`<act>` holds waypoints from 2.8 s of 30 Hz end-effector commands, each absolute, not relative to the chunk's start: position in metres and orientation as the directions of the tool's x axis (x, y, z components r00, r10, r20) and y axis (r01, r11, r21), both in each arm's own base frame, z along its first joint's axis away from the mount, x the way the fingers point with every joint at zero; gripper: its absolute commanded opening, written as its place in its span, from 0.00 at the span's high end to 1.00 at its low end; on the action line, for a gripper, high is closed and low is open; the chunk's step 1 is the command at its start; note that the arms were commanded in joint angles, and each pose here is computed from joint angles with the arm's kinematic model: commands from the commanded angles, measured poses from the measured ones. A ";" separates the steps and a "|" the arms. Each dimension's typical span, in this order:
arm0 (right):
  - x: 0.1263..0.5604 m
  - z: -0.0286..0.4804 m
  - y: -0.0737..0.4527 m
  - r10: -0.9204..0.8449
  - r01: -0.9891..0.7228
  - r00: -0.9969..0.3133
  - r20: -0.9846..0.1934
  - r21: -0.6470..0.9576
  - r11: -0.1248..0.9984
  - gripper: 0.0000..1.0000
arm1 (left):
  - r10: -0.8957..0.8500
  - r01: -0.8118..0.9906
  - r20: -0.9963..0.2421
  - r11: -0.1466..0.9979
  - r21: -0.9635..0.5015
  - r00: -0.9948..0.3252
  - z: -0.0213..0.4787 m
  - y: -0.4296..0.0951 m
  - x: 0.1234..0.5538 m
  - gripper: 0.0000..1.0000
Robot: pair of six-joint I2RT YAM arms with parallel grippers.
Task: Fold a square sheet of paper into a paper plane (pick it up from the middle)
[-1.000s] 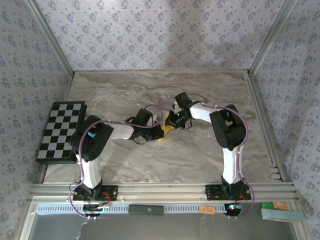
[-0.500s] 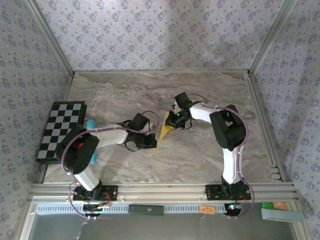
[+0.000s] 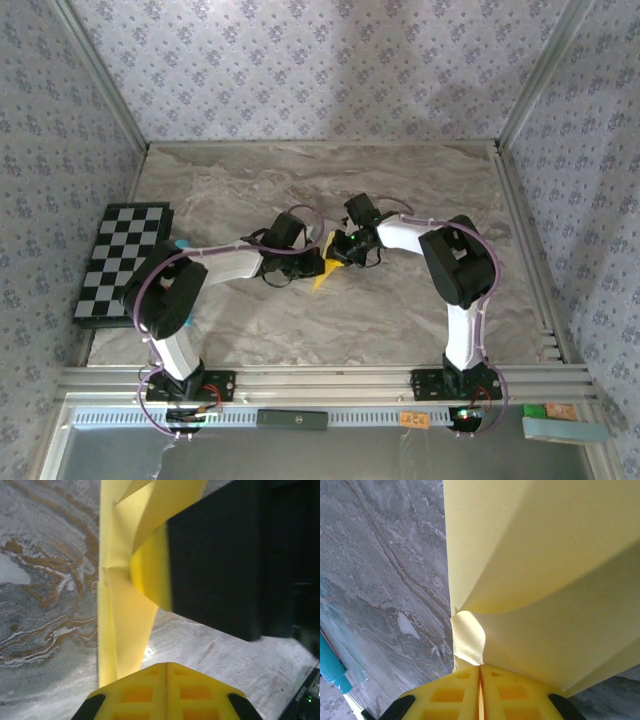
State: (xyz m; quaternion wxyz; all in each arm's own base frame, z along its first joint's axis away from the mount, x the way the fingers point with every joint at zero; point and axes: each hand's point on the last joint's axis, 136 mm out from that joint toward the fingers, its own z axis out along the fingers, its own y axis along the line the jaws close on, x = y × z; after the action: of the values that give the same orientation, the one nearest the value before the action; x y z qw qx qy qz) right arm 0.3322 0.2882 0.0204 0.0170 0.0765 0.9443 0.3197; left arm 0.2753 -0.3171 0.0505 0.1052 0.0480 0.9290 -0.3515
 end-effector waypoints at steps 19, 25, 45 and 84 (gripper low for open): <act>0.337 0.049 0.278 0.056 -0.060 -0.985 -0.165 0.622 0.780 0.88 | -0.006 0.051 -0.102 0.833 -0.550 -0.995 -0.003 -0.299 0.264 1.00; 0.326 0.036 0.281 -0.009 -0.114 -0.985 -0.175 0.598 0.793 0.88 | -0.005 0.047 -0.093 0.839 -0.543 -0.996 -0.006 -0.299 0.263 1.00; 0.381 0.001 0.213 0.146 0.027 -0.978 -0.147 0.611 0.791 0.89 | 0.001 -0.003 0.009 0.894 -0.448 -1.000 -0.043 -0.269 0.233 1.00; 0.347 0.009 0.268 0.080 0.025 -0.995 -0.059 0.630 0.776 0.91 | 0.025 0.116 -0.148 0.754 -0.646 -0.989 0.040 -0.326 0.277 0.99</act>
State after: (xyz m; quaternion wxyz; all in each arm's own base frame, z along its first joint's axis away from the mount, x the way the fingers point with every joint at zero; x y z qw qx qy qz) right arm 0.3489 0.2729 0.0226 0.0610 0.0162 0.9333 0.3535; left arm 0.2742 -0.3187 0.0239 0.0646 0.0285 0.9405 -0.3325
